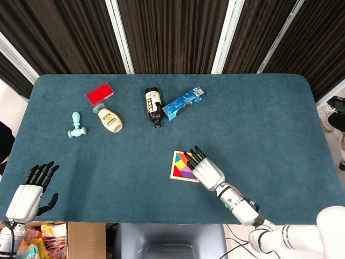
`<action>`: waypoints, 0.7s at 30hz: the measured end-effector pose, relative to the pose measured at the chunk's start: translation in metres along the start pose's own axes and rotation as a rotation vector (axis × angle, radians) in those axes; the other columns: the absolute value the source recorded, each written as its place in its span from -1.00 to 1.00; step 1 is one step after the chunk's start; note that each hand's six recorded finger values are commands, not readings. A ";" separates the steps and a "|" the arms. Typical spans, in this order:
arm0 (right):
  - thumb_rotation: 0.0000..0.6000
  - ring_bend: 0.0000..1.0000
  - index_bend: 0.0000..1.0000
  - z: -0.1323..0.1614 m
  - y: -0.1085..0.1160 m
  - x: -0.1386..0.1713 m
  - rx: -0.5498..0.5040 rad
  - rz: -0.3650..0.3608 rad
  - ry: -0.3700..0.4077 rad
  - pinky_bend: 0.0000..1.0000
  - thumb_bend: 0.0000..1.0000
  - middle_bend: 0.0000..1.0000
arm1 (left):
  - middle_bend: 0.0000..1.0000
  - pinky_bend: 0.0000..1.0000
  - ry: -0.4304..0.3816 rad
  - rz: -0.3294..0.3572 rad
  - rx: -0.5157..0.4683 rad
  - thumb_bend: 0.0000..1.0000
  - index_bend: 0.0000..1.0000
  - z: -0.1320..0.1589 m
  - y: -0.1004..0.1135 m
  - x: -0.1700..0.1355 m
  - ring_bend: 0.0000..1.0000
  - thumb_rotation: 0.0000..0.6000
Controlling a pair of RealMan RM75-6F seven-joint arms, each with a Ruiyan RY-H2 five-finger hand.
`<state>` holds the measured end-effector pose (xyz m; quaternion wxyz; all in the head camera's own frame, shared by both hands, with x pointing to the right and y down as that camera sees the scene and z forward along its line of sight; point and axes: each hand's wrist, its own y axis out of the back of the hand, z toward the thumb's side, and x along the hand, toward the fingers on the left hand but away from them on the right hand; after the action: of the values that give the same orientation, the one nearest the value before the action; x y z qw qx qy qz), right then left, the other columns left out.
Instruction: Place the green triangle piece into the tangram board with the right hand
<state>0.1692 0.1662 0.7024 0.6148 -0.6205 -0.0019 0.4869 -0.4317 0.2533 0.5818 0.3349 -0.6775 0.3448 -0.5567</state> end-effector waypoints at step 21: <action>1.00 -1.00 -0.48 -0.002 -0.023 -0.015 0.045 0.106 -0.015 -1.00 -0.02 -1.00 | -1.00 -0.98 0.005 0.004 -0.004 -0.08 -1.00 -0.002 0.002 0.000 -1.00 1.00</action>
<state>0.1759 0.1612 0.7283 0.6020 -0.6022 0.0373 0.5230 -0.4339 0.2521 0.5809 0.3338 -0.6763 0.3481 -0.5568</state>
